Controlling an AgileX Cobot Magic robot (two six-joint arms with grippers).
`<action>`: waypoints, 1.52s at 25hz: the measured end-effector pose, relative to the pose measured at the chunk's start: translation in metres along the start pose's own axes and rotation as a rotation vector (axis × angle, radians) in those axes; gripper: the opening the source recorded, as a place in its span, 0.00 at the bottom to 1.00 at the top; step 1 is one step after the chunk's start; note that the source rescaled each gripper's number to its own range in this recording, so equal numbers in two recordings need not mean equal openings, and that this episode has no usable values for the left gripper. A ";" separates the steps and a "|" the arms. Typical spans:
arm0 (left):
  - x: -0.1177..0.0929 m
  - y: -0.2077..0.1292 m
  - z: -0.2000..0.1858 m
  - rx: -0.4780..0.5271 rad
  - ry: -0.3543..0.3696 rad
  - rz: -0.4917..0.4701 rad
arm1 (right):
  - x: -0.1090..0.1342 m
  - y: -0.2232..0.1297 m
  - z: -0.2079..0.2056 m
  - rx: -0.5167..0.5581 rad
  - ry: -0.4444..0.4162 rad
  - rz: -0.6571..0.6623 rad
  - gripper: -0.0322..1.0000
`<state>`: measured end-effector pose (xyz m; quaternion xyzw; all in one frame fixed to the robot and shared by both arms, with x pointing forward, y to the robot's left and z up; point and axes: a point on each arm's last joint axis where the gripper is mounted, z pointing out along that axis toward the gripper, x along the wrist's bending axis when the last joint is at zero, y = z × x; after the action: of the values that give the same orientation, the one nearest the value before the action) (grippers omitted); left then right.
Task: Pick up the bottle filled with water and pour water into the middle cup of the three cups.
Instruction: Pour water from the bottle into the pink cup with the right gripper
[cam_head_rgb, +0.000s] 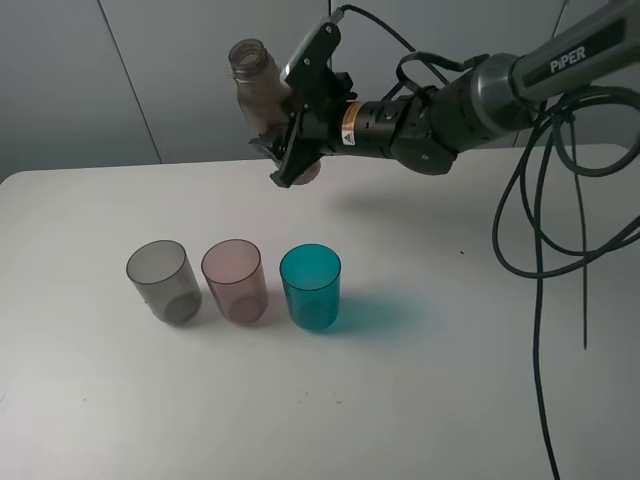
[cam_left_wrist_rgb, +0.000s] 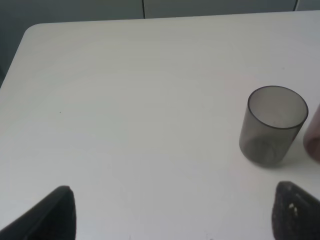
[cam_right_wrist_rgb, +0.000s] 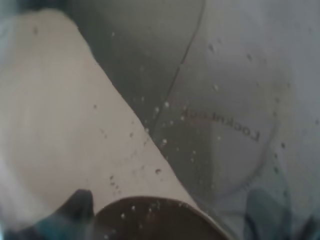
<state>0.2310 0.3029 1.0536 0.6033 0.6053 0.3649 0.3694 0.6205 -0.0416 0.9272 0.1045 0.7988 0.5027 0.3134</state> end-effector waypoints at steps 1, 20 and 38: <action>0.000 0.000 0.000 0.000 0.000 0.000 | 0.001 -0.001 0.000 0.000 0.008 -0.051 0.03; 0.000 0.000 0.000 0.000 0.000 0.000 | 0.030 0.012 0.005 -0.126 0.139 -0.633 0.03; 0.000 0.000 0.000 0.000 0.000 0.000 | 0.037 -0.006 0.013 -0.089 0.135 -0.898 0.03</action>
<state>0.2310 0.3029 1.0536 0.6033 0.6053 0.3649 0.3694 0.6007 -0.0171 0.9036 -0.2989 0.7612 0.3567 0.4517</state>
